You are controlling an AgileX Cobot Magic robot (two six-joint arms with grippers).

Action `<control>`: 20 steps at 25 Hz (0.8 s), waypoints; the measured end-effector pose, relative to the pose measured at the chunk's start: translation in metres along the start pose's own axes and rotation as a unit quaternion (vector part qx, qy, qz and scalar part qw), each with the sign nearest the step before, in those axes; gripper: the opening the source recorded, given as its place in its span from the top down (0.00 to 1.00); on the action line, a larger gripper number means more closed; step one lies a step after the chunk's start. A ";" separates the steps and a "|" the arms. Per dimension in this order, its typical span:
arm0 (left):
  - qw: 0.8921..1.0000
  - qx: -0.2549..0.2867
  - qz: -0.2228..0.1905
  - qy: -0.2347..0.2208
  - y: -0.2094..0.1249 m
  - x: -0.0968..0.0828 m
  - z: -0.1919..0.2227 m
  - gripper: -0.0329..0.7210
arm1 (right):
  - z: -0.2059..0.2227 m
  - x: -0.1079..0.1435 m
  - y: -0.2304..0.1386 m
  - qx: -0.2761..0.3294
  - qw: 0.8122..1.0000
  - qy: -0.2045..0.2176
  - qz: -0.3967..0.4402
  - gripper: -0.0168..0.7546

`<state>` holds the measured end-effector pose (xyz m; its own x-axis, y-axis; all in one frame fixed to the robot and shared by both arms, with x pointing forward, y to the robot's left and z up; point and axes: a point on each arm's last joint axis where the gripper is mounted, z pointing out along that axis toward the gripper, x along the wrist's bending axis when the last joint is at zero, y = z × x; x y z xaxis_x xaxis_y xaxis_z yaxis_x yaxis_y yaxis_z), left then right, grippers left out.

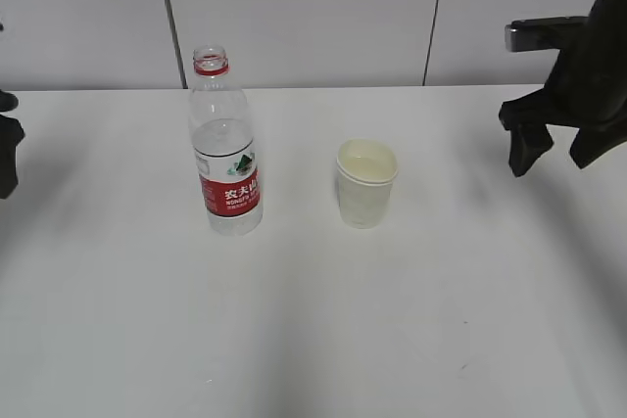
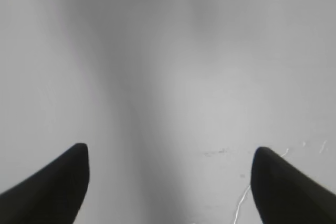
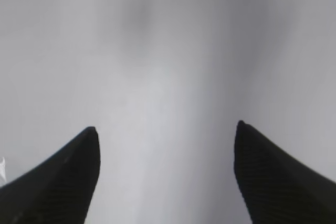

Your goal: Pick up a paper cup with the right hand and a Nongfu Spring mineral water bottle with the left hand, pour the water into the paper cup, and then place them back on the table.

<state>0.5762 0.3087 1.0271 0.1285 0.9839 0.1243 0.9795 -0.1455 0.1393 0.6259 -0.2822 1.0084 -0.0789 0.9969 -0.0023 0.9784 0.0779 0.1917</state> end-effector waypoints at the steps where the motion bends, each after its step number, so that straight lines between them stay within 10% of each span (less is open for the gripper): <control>1: 1.000 -0.006 -0.002 -0.002 -0.002 0.000 -0.007 0.20 | -0.003 0.000 -0.001 0.002 1.000 0.000 -0.002 0.22; 20: 0.996 -0.084 -0.022 0.002 -0.121 -0.010 -0.079 0.20 | -0.077 0.005 -0.098 -0.042 0.999 0.006 -0.009 0.22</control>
<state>0.4437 0.3081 1.0863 0.0847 0.9893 0.1192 0.9442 -0.1179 0.3075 0.5151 -0.2854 1.0654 -0.0997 0.9950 0.0042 0.9570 0.0947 0.2742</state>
